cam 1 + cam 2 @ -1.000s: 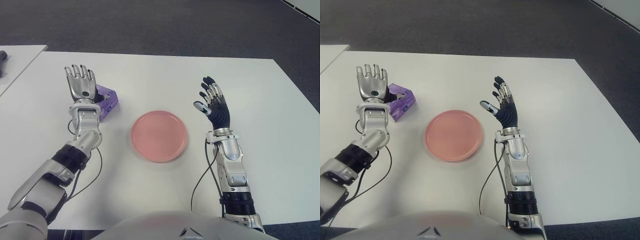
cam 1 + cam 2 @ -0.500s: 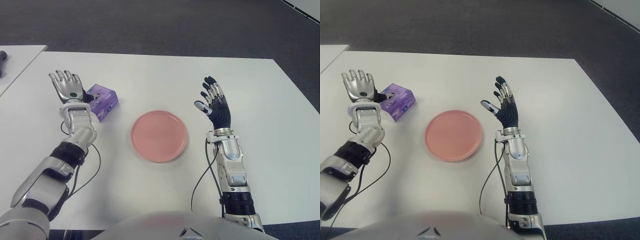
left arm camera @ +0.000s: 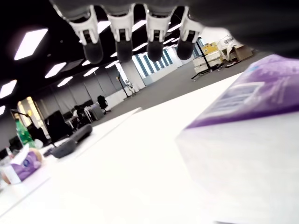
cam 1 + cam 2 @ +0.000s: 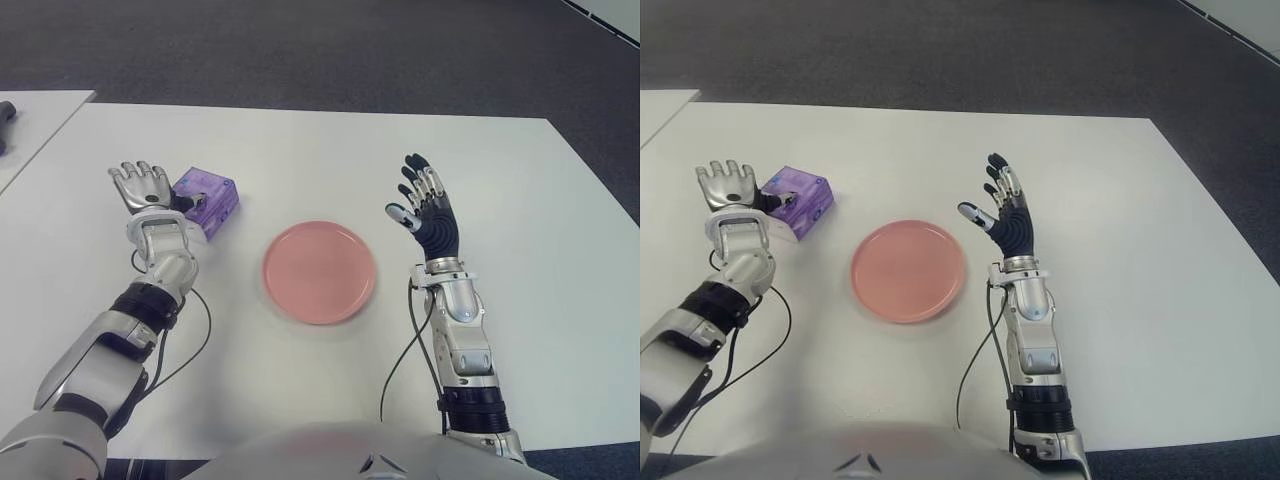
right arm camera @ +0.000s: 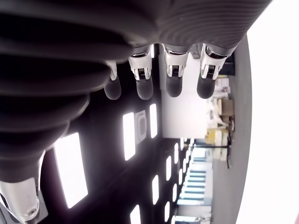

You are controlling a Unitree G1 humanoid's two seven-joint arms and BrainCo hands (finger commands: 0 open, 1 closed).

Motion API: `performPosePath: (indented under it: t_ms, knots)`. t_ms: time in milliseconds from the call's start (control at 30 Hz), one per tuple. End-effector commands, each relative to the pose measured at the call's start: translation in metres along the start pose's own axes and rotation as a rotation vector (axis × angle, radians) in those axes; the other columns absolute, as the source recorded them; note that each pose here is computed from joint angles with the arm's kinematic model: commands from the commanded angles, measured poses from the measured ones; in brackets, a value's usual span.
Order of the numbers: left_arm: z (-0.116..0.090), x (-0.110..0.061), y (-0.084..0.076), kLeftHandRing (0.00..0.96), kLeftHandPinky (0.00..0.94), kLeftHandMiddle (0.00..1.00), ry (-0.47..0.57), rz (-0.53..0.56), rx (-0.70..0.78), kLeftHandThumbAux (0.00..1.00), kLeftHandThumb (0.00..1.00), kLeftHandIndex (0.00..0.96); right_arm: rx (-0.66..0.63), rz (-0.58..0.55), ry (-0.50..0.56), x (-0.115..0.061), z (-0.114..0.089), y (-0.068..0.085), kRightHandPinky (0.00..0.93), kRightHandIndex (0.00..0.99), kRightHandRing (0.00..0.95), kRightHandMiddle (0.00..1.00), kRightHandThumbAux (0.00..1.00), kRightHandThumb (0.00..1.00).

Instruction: Put the tissue paper into the plate.

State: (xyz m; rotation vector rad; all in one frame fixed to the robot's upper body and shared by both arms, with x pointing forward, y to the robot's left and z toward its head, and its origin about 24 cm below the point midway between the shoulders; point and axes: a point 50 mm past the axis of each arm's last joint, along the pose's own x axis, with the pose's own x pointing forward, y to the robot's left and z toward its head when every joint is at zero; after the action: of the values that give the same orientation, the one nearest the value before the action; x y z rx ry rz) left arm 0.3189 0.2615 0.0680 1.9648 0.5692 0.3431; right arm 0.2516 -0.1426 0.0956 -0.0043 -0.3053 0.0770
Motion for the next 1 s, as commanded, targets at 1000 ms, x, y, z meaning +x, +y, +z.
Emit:
performPosePath:
  t_ms: [1000]
  knots:
    - [0.012,-0.022,-0.004,0.000,0.000,0.000,-0.141,-0.015,-0.131,0.034,0.000,0.000,-0.001,-0.001,0.032,-0.006,-0.001,0.001,0.000,0.000,0.000,0.000,0.620,0.198]
